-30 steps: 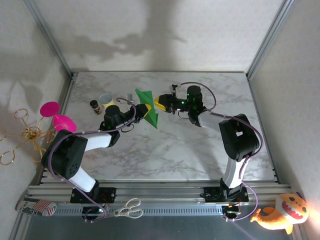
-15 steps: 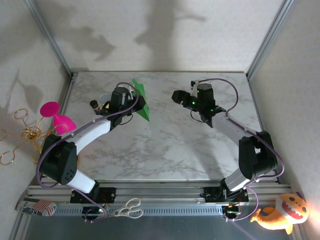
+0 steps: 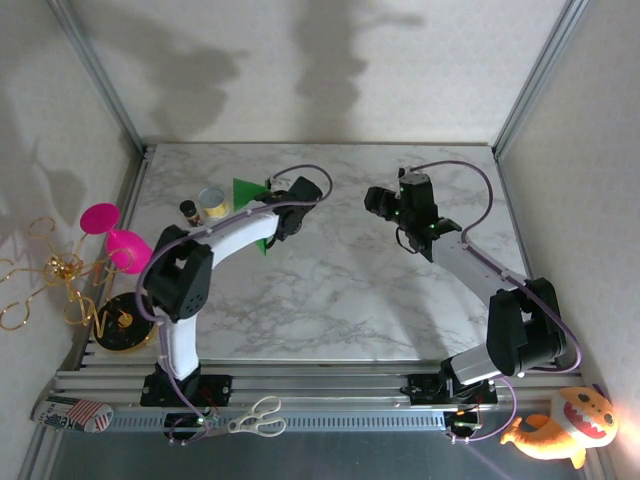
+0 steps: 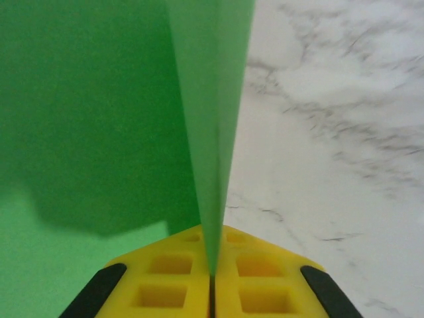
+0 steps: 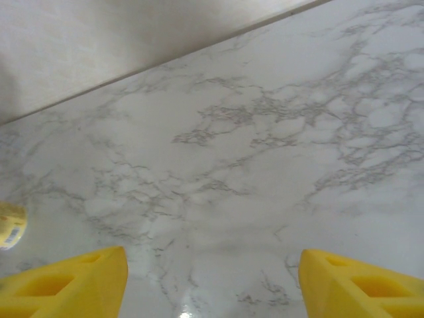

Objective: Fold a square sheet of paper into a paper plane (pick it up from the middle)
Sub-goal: Turn over the paper at the center of the table.

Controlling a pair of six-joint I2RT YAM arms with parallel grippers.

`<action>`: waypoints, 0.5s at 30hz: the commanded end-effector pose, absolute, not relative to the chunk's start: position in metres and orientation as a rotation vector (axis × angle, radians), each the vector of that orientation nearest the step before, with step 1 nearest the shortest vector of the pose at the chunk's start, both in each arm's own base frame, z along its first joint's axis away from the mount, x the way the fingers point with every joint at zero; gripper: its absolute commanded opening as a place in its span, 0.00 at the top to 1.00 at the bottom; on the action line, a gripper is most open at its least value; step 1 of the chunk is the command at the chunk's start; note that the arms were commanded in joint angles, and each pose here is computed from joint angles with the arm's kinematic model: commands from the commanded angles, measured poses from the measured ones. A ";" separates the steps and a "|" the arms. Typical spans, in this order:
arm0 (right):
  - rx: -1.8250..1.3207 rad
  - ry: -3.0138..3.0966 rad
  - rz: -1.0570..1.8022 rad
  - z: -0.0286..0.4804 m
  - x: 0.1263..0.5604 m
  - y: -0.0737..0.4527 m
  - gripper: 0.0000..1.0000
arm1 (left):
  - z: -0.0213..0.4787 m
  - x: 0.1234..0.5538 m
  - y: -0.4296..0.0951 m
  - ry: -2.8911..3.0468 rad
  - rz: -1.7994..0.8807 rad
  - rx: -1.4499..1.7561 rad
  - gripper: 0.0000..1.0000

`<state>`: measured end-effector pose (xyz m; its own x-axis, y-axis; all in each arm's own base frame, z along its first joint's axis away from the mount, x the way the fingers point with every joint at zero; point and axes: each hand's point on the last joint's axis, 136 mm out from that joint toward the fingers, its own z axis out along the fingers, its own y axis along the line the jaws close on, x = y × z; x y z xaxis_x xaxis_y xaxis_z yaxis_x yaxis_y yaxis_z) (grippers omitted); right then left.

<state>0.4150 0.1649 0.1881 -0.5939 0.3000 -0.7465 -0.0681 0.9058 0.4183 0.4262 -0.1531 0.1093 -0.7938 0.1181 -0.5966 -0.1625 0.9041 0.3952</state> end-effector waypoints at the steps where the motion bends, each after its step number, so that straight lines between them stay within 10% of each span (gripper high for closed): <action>1: 0.203 2.145 0.466 0.189 0.411 0.152 0.30 | 0.111 0.423 -0.143 2.380 0.825 0.039 0.92; 15: 0.326 2.205 0.514 0.160 0.398 0.142 0.31 | 0.029 0.433 -0.208 2.427 0.822 0.116 0.87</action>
